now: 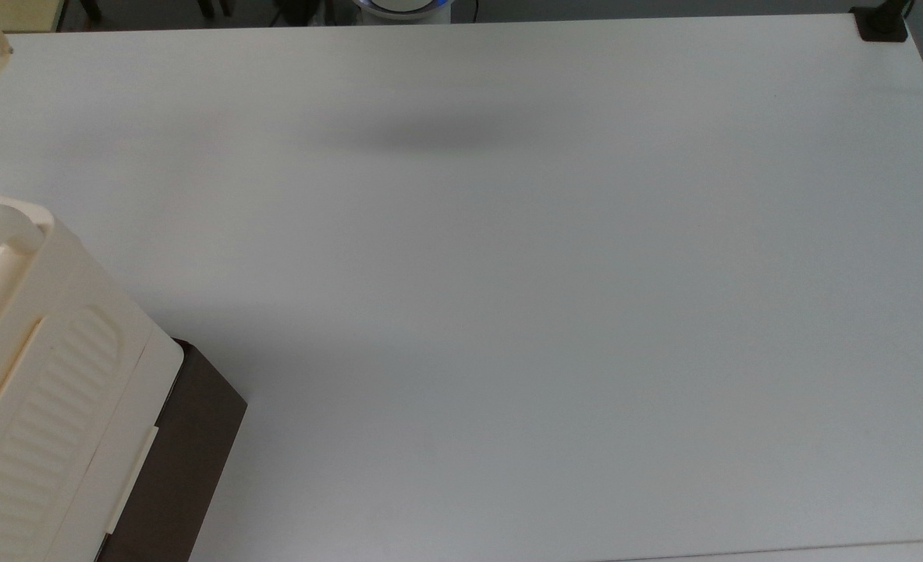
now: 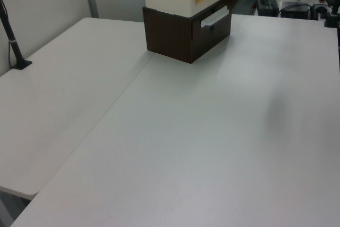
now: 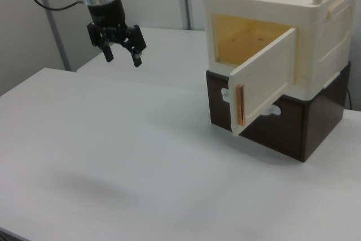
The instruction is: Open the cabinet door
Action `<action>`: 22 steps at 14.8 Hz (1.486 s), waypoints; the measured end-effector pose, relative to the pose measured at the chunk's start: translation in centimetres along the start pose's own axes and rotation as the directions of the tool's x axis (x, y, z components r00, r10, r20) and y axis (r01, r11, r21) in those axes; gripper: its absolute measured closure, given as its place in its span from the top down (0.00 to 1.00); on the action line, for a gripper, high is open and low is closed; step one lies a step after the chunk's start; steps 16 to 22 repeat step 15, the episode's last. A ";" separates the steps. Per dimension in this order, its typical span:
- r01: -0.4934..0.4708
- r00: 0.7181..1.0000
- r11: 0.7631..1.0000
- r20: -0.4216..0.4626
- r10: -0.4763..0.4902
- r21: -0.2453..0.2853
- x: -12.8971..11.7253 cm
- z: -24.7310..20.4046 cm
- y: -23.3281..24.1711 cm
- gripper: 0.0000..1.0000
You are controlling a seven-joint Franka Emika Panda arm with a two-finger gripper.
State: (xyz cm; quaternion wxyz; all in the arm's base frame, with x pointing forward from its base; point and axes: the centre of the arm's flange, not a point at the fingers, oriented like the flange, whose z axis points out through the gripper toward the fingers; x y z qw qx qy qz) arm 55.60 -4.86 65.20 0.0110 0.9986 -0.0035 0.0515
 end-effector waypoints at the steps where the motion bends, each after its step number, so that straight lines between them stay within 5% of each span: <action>1: -0.002 1.000 1.000 -0.002 0.002 0.000 -0.1 -0.1 0.2 1.00; 22: -0.003 1.000 1.000 0.008 0.003 -0.001 -0.3 0.3 0.4 1.00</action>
